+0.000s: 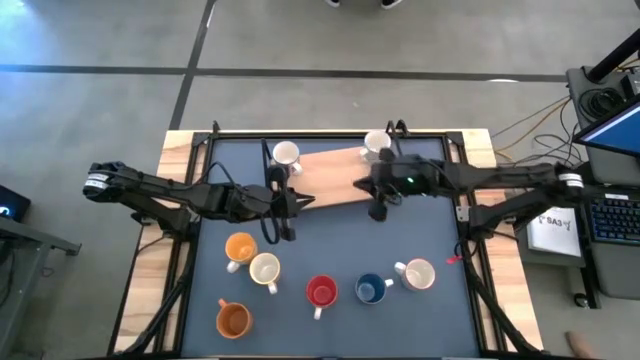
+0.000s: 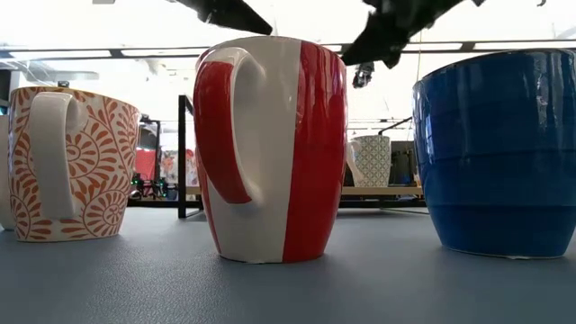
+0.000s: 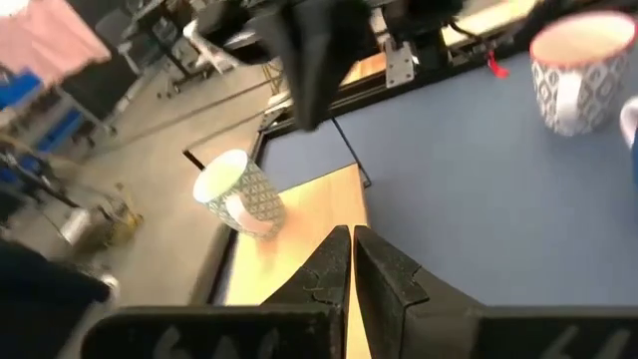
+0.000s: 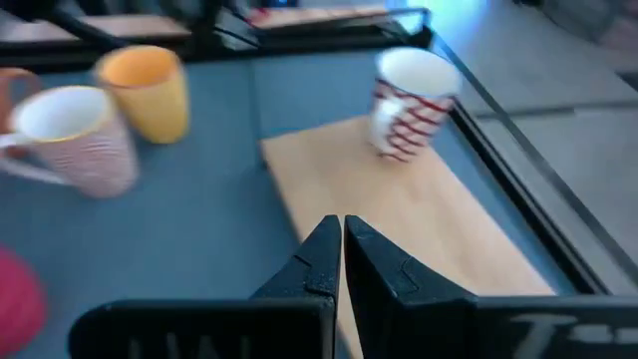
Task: Place coffee mugs
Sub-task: Put the red mug on the shelf
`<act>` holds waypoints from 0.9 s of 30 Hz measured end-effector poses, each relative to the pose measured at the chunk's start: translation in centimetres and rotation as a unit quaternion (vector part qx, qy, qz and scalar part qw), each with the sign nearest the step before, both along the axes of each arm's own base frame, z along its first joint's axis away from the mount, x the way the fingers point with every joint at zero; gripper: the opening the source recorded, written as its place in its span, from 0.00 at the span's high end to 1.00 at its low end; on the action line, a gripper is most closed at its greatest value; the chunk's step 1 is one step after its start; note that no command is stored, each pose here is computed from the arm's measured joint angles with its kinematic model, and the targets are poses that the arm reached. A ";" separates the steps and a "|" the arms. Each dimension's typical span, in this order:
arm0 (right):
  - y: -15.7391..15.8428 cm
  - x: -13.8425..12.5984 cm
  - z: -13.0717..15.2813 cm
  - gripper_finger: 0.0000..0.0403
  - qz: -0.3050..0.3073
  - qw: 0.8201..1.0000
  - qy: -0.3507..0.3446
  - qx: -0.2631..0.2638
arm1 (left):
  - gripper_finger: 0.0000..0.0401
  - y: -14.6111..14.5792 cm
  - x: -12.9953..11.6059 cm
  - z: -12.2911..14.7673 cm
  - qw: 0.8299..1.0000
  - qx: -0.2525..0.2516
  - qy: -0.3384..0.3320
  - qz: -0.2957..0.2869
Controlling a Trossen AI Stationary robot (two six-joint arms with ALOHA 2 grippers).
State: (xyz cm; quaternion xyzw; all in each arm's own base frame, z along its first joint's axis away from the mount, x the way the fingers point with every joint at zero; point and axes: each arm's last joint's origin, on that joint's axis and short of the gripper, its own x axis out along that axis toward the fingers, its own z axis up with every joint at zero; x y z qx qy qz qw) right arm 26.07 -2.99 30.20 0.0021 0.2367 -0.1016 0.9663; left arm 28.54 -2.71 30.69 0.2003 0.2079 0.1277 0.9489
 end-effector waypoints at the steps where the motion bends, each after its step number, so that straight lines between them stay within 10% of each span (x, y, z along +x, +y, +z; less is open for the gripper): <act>1: 0.3 -0.5 -0.3 0.98 0.010 1.000 -0.011 0.000 | 1.00 -0.1 0.0 0.0 1.000 -0.017 -0.006 0.005; 18: 2.3 -7.4 -4.4 0.98 0.183 0.976 -0.119 -0.005 | 1.00 -4.0 0.5 -0.4 0.962 -0.266 -0.053 -0.030; 27: 2.5 -9.7 -3.6 0.98 0.189 0.968 -0.164 -0.035 | 1.00 -6.5 3.5 1.9 0.933 -0.348 0.081 -0.036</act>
